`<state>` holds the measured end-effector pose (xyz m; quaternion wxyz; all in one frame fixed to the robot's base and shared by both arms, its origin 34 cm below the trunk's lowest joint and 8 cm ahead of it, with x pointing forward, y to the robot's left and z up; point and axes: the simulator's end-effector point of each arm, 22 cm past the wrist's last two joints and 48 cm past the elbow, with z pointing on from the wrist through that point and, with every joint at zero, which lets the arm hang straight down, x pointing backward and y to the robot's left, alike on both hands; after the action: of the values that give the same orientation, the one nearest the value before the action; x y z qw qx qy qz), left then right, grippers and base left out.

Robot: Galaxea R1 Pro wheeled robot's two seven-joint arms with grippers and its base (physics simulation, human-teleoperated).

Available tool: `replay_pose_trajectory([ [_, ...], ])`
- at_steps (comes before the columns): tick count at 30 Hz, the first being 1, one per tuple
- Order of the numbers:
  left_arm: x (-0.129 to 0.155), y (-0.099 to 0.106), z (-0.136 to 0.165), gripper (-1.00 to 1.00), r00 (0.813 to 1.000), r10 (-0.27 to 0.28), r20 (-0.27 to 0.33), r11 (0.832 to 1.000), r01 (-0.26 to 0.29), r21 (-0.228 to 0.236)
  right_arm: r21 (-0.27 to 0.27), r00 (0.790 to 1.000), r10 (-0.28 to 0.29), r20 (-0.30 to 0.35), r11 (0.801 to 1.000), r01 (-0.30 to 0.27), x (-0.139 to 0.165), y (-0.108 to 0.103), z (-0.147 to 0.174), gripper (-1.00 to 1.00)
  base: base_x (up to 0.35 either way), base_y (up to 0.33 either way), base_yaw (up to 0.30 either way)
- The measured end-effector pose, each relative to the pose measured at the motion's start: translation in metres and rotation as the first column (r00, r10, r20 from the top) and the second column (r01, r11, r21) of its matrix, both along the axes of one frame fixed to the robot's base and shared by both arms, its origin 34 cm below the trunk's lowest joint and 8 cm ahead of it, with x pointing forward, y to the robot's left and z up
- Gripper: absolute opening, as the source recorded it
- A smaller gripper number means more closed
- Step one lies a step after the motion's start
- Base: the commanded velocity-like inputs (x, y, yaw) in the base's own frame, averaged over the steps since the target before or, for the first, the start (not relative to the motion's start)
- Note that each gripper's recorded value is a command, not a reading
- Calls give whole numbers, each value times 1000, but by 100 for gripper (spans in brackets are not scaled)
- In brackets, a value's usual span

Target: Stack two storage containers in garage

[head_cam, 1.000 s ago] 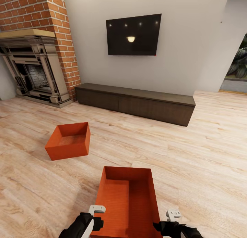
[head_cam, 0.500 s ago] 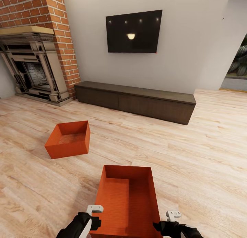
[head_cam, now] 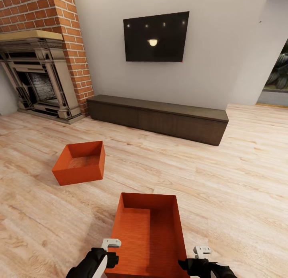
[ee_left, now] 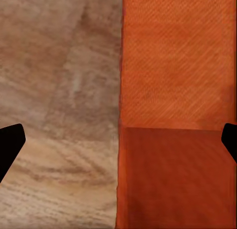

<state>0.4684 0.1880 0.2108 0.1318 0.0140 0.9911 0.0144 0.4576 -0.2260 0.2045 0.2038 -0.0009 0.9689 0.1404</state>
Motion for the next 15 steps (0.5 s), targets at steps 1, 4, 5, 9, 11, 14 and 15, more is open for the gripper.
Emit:
replay_pose_trajectory([
  [1,0,-1,0,100,1000,0,0,1000,0,-1,0,1000,0,0,1000,0,0,0,0,100,0,0,0],
  [4,1,-1,0,100,1000,0,2,1000,0,-1,1,1000,0,0,1000,0,0,0,0,100,0,0,0],
  [5,1,0,1,100,1000,0,3,1000,0,0,0,1000,0,0,1000,0,0,0,0,100,0,0,0],
  [9,-1,0,-2,100,1000,1,-4,1000,-1,-1,0,1000,0,-8,1000,0,-2,0,-3,100,0,0,0],
  [11,-1,0,-2,100,1000,0,-4,1000,0,-1,0,1000,0,-8,1000,0,-2,0,-3,100,0,0,0],
  [14,0,0,-2,100,1000,1,-3,1000,-1,0,0,1000,0,-8,1000,0,-2,0,-3,100,0,0,0],
  [15,0,0,-2,100,1000,1,-2,1000,-1,-1,0,1000,0,-7,1000,0,-2,0,-3,100,0,0,0],
])
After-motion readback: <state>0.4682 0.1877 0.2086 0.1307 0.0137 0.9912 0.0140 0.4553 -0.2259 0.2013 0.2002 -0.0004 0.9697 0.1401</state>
